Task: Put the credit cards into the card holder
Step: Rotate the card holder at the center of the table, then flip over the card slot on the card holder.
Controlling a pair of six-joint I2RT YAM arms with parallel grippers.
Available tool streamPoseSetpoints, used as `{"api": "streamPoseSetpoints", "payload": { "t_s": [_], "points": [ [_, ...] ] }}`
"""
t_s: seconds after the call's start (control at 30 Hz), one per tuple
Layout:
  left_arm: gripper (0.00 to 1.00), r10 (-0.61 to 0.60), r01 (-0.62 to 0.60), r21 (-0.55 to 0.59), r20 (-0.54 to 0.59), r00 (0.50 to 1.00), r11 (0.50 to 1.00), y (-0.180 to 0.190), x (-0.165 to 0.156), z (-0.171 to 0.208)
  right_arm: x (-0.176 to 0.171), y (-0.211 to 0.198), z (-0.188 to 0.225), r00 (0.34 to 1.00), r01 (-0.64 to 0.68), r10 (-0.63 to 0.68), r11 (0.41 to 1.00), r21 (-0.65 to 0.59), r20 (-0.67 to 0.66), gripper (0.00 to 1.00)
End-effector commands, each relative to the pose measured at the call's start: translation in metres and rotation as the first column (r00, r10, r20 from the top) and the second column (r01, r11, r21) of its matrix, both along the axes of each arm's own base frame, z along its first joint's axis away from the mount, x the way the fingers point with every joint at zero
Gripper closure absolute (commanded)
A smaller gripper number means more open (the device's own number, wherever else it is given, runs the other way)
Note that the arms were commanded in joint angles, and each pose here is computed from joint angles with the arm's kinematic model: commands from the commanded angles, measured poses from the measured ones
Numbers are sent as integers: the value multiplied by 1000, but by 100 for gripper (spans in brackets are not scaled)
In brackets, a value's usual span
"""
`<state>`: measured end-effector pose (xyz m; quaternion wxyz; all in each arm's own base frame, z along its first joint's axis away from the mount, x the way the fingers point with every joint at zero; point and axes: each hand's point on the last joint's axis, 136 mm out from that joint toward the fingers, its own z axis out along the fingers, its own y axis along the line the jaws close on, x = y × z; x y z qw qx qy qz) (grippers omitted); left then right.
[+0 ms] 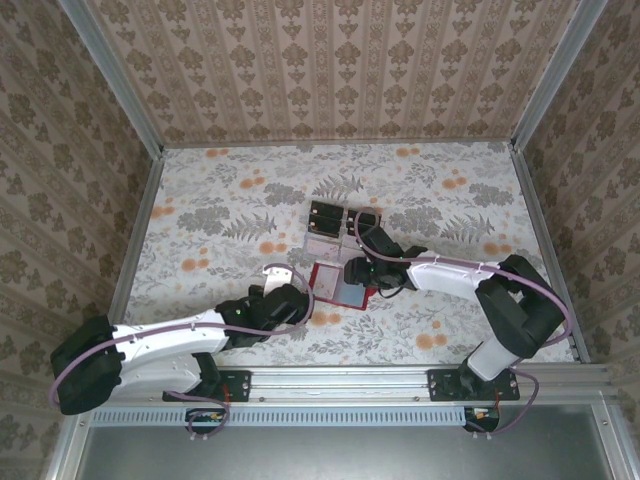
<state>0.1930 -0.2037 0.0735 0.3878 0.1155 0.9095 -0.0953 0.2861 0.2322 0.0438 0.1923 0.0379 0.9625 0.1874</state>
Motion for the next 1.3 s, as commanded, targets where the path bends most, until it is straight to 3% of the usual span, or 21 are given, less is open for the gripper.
{"api": "streamPoseSetpoints", "payload": {
  "t_s": [0.0,0.53,1.03,1.27],
  "points": [
    [0,-5,5,-8,6,1000,1000,-7,1,1,3,8,29,999,-23,21,999,39,41,40],
    [0,-29,29,6,-2,1000,1000,-18,4,-2,9,24,7,1000,0,0,999,33,-18,41],
    [0,-86,86,-5,3,996,996,-34,6,-1,10,72,-14,992,-89,96,992,86,-78,41],
    [0,-121,121,-31,13,993,992,-50,14,4,10,76,-14,992,-90,97,992,89,-79,41]
  ]
}}
